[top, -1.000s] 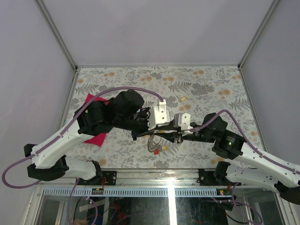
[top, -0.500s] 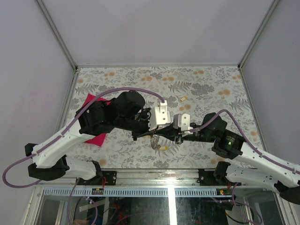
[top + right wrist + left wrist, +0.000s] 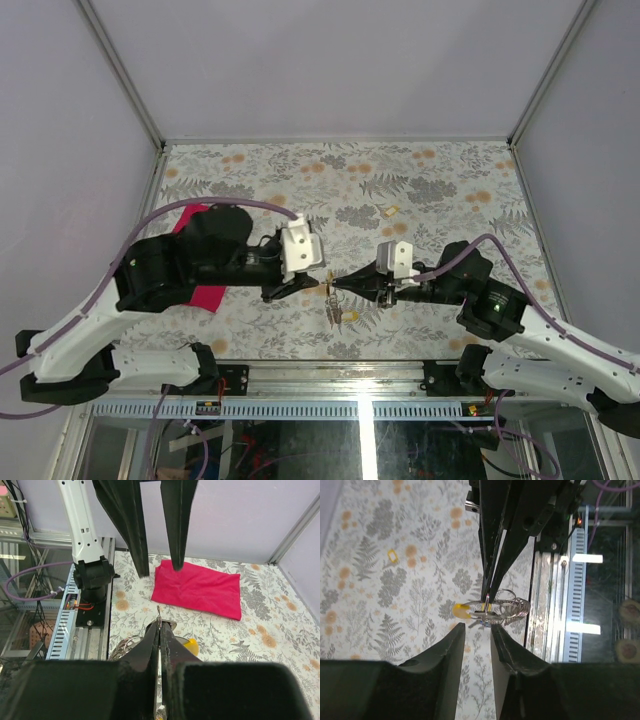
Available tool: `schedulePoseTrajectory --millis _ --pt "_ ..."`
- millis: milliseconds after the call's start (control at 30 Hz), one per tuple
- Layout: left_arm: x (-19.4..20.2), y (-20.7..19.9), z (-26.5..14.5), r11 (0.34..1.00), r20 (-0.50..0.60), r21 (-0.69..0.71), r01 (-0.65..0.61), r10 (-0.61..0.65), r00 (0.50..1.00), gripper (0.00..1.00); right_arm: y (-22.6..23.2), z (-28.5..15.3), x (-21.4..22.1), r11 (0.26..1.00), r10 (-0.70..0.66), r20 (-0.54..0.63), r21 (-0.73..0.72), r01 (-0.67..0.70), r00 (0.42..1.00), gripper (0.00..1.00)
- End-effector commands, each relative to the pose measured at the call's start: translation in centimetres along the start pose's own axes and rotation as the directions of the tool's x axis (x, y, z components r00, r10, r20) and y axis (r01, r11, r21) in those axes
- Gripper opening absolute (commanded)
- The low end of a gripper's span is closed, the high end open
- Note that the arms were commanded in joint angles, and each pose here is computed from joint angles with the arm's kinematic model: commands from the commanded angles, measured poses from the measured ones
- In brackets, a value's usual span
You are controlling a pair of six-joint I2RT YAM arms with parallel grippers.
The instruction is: Put the keys on the keyring
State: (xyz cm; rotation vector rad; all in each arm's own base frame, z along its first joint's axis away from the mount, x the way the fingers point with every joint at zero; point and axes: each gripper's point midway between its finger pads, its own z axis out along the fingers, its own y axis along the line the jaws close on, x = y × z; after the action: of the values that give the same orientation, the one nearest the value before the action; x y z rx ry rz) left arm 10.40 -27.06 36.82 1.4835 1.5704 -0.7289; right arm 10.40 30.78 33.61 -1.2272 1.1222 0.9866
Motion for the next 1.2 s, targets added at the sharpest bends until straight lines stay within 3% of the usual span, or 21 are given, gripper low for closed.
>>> schedulePoseTrajectory --millis 0,167,800,1033,1167 --pt "-4.1 -0.2 -1.4 0.999 0.238 -0.025 -0.045 0.050 0.970 0.30 -0.1 -1.4 -6.1 0.999 -0.053 0.163 0.017 0.051 0.985 0.00" --pt "-3.8 -0.9 -1.6 0.998 0.276 -0.008 -0.062 0.062 0.959 0.33 0.4 -1.7 -7.1 0.998 -0.053 0.197 -0.004 0.055 0.979 0.00" --pt "-2.4 -1.4 0.8 0.997 0.208 0.059 -0.057 0.043 0.977 0.33 0.6 -2.0 -7.9 0.997 -0.066 0.242 -0.011 0.071 0.968 0.00" --pt "-2.5 -1.4 0.8 0.996 0.206 0.060 -0.059 0.046 0.977 0.25 0.7 -1.9 -7.9 0.997 -0.065 0.241 -0.014 0.070 0.968 0.00" --pt "-2.6 -1.5 0.8 0.996 0.208 0.061 -0.061 0.047 0.977 0.15 0.7 -2.0 -7.8 0.997 -0.066 0.242 -0.011 0.070 0.968 0.00"
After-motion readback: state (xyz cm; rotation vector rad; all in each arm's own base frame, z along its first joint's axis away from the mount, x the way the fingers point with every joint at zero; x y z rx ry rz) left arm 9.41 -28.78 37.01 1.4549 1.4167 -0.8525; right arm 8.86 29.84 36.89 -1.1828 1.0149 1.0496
